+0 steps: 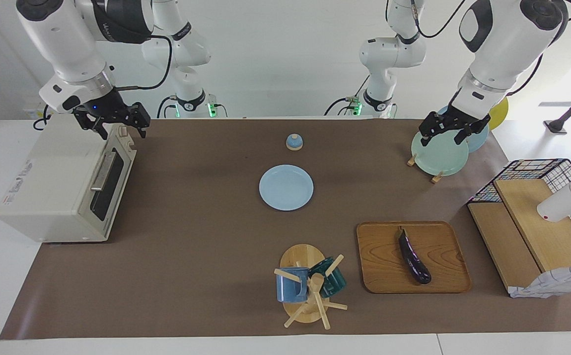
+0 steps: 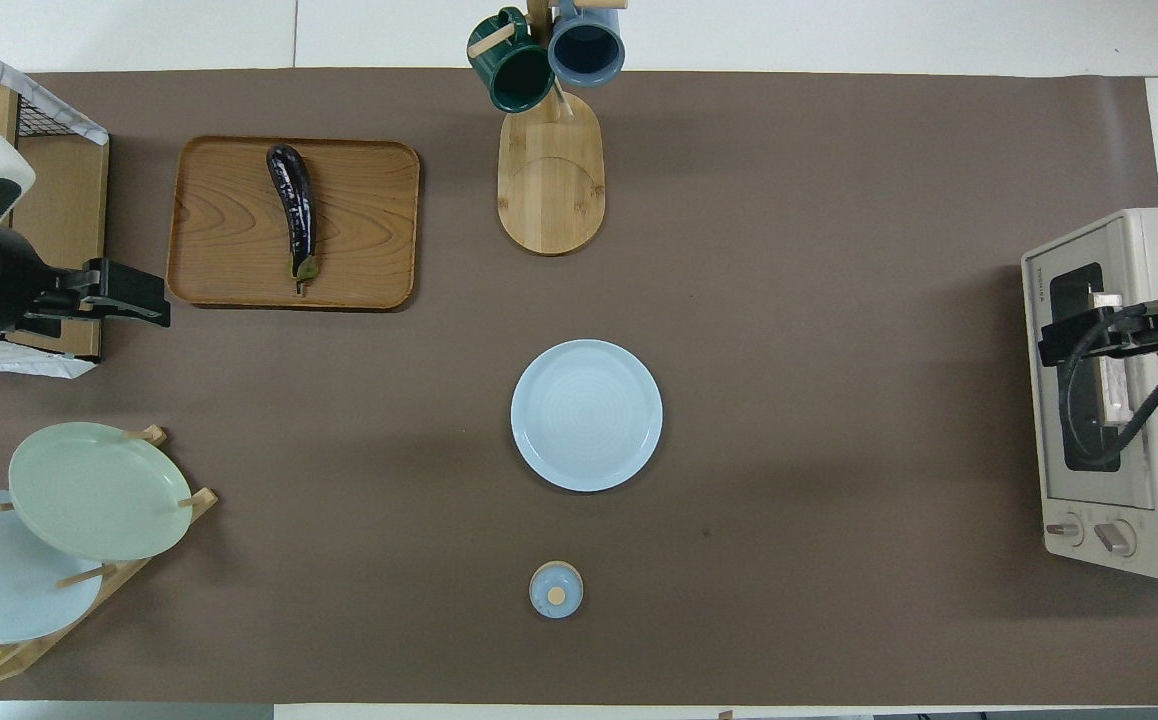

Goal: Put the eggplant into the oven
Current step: 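Move the left gripper toward the eggplant on the wooden board, then lower the left gripper and grasp the purple eggplant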

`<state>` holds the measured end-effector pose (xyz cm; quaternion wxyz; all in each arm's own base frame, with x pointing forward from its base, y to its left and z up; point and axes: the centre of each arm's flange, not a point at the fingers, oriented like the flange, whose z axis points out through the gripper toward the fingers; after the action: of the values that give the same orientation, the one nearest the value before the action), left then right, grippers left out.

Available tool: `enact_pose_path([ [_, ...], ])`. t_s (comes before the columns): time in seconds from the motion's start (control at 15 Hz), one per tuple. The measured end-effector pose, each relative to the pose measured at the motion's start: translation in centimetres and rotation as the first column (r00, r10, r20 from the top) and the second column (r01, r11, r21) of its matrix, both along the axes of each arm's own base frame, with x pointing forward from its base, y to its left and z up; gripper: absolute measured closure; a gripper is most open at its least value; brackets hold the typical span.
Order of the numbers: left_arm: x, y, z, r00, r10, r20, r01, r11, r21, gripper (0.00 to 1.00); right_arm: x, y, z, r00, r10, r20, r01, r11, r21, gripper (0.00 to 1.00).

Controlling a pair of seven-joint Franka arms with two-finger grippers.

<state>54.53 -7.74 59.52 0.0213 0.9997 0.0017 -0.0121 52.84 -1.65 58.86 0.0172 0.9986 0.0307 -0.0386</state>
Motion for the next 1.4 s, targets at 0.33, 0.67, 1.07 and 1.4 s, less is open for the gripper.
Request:
enact_pose_path([
  [0.33, 0.7, -0.2, 0.0, 0.999, 0.004, 0.049, -0.003, 1.0, -0.007, 0.0, 0.0, 0.0, 0.0, 1.0, 0.0, 0.0, 0.0, 1.0, 0.0, 0.0],
  [0.67, 3.1, -0.6, -3.5, 1.0, 0.003, 0.026, -0.003, 1.0, -0.009, 0.0, 0.0, 0.0, 0.0, 1.0, 0.001, 0.0, -0.001, 1.0, 0.0, 0.0],
  [1.07, 11.0, -1.9, -14.6, 0.999, 0.006, 0.046, -0.005, 1.0, -0.026, 0.0, 0.0, 0.2, 0.0, 1.0, 0.003, 0.0, -0.003, 1.0, 0.0, 0.0],
  [1.4, 14.5, -4.7, -23.4, 0.997, -0.018, 0.071, 0.021, 0.999, -0.038, 0.0, 0.0, 0.2, 0.0, 1.0, 0.004, 0.0, -0.004, 1.0, 0.0, 0.0],
])
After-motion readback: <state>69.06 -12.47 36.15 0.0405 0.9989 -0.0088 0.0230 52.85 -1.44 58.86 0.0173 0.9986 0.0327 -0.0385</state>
